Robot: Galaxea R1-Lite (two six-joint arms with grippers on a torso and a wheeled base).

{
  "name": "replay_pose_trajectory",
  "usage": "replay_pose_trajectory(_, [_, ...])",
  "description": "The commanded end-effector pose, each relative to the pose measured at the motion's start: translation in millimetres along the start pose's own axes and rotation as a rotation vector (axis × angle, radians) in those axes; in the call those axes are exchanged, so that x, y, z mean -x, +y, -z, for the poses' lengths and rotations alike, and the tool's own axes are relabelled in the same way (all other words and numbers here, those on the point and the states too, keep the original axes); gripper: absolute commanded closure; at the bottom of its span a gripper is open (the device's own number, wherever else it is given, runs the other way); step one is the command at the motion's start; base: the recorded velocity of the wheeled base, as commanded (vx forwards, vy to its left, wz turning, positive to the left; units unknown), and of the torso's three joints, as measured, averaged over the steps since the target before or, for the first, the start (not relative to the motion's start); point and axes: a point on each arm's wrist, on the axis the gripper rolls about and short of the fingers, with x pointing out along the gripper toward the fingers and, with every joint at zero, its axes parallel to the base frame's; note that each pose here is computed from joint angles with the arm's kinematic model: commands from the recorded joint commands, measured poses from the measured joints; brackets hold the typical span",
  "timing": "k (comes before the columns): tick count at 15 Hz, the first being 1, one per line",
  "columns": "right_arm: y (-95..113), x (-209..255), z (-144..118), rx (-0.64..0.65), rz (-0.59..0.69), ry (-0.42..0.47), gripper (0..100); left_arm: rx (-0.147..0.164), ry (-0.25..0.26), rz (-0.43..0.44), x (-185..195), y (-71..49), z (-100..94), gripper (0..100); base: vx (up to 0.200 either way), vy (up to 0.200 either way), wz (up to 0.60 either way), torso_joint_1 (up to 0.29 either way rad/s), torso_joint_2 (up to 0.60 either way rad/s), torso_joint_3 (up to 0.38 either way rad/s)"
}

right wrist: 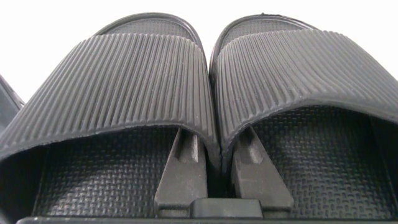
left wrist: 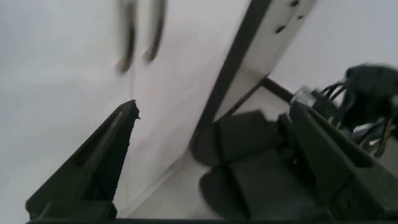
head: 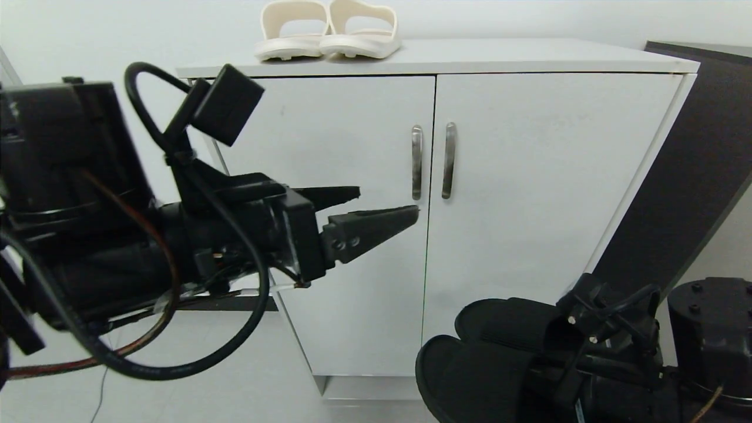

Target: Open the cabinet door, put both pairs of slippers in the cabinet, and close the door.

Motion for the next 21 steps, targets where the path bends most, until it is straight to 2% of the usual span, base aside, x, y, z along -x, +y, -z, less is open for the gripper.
replay_pose_trajectory(1, [0.0, -1.6, 1.2, 0.000, 0.000, 0.007, 100, 0.013, 0.026, 0.083, -33.1, -5.2, -1.1, 0, 0.000, 0.000, 0.00, 0.000, 0.00, 0.000])
replay_pose_trajectory(3, [-0.3, -0.2, 0.6, -0.004, 0.001, 0.003, 100, 0.024, 0.061, 0.160, -43.0, -15.3, -3.0, 0, 0.000, 0.000, 0.00, 0.000, 0.00, 0.000])
replay_pose_trajectory(4, [-0.6, -0.2, 0.5, -0.005, 0.002, 0.002, 100, 0.038, 0.071, 0.188, -48.4, -16.9, -6.6, 0, 0.000, 0.000, 0.00, 0.000, 0.00, 0.000])
replay_pose_trajectory(5, [-0.6, -0.2, 0.4, -0.005, 0.002, 0.001, 100, 0.067, 0.074, 0.216, -55.1, -18.1, -12.5, 0, 0.000, 0.000, 0.00, 0.000, 0.00, 0.000])
replay_pose_trajectory(7, [-0.6, 0.2, 0.6, -0.005, 0.001, 0.001, 100, 0.099, 0.062, 0.287, -74.9, -17.3, -22.8, 0, 0.000, 0.000, 0.00, 0.000, 0.00, 0.000])
replay_pose_trajectory(9, [-0.3, -0.1, 0.9, -0.003, -0.001, 0.003, 100, 0.127, 0.062, 0.302, -88.2, -14.9, -24.3, 0, 0.000, 0.000, 0.00, 0.000, 0.00, 0.000])
replay_pose_trajectory(12, [-0.3, 0.2, 0.8, -0.003, -0.001, 0.003, 100, 0.127, 0.056, 0.230, -95.7, -11.2, -20.9, 0, 0.000, 0.000, 0.00, 0.000, 0.00, 0.000])
replay_pose_trajectory(16, [-0.6, -1.9, 2.0, -0.005, 0.001, 0.012, 100, 0.123, 0.010, 0.092, -102.4, -7.2, -25.7, 0, 0.000, 0.000, 0.00, 0.000, 0.00, 0.000])
replay_pose_trajectory(20, [-0.6, -1.9, 2.0, -0.005, 0.001, 0.012, 100, 0.122, 0.002, 0.017, -111.9, 4.0, -25.6, 0, 0.000, 0.000, 0.00, 0.000, 0.00, 0.000])
replay_pose_trajectory(21, [-0.3, -1.9, 2.0, -0.001, 0.001, 0.012, 100, 0.092, 0.005, -0.026, -115.1, 7.9, -21.8, 0, 0.000, 0.000, 0.00, 0.000, 0.00, 0.000])
